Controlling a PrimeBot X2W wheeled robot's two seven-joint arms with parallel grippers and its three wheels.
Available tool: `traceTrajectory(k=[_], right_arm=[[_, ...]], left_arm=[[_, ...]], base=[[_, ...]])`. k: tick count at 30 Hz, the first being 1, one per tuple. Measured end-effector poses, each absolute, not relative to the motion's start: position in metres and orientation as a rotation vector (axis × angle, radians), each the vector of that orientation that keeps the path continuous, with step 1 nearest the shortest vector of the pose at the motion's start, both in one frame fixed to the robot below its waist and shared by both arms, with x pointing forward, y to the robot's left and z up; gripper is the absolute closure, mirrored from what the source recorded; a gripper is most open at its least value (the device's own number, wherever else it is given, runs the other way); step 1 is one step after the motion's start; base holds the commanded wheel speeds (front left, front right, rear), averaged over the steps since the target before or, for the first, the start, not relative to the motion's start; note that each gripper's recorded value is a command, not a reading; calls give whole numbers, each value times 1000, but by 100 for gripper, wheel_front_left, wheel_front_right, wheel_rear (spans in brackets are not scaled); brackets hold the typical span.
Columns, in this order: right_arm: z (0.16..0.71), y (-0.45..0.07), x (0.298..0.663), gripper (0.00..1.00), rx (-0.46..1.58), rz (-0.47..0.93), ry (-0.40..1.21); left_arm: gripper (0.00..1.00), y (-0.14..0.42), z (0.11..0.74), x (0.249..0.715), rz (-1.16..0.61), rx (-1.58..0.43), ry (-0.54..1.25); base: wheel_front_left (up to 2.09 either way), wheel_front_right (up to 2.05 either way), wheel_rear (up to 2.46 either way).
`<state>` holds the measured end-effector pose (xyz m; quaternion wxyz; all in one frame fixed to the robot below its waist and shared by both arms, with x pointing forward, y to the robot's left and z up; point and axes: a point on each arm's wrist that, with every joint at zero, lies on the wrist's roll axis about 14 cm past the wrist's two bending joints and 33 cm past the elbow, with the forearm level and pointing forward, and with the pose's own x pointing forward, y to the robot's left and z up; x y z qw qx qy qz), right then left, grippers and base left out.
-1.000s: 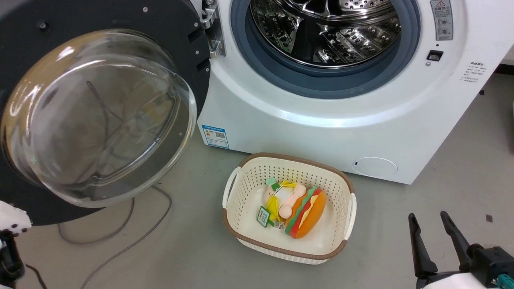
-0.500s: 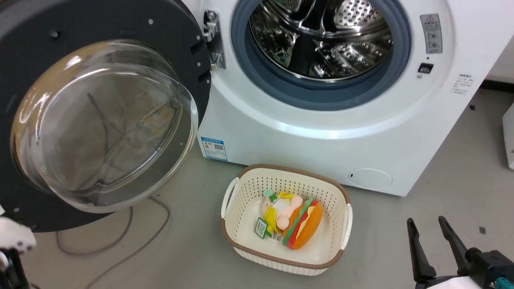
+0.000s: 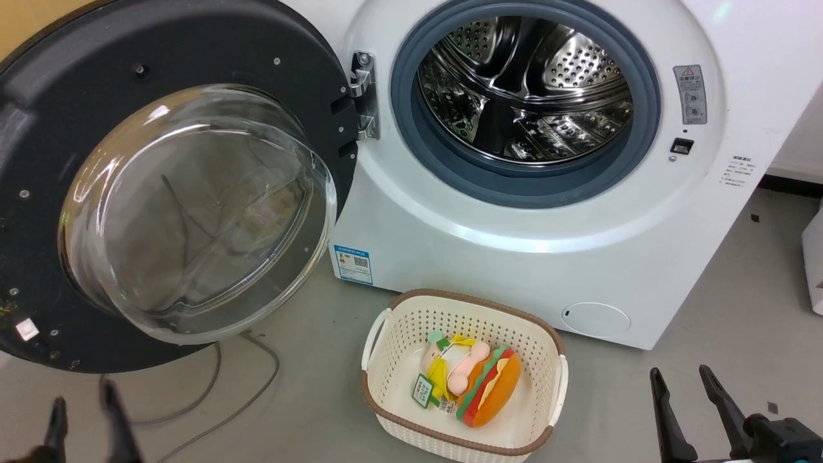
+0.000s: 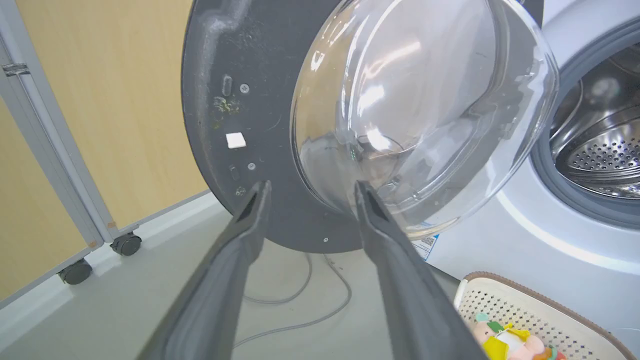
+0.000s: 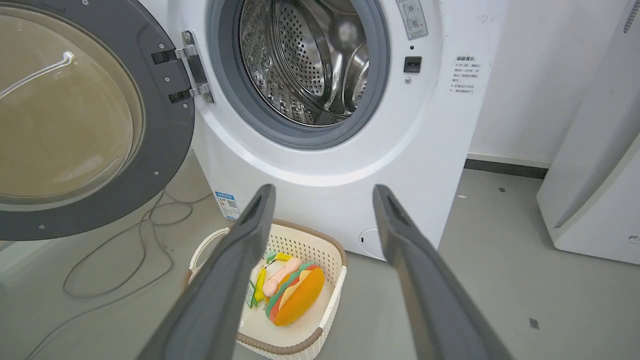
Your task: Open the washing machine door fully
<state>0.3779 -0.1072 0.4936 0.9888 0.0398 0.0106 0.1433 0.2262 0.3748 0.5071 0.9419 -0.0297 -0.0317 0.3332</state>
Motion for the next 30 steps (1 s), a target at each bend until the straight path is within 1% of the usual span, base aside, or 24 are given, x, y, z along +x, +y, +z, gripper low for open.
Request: traceTrajectory(k=[5, 11, 22, 30], right_arm=[[497, -108, 376, 0, 77, 287, 11], [505, -113, 372, 0, 73, 271, -5], [518, -144, 351, 0, 44, 182, -37], [515, -168, 333, 0, 46, 102, -26]], left_arm=[[0, 344, 501, 231, 604, -51, -40], [0, 307, 507, 259, 457, -21, -55], [0, 229, 516, 321, 129, 19, -78], [0, 189, 504, 340, 9, 14, -40]], base=[[0, 0, 0], [0, 0, 0], [0, 0, 0], [0, 0, 0]])
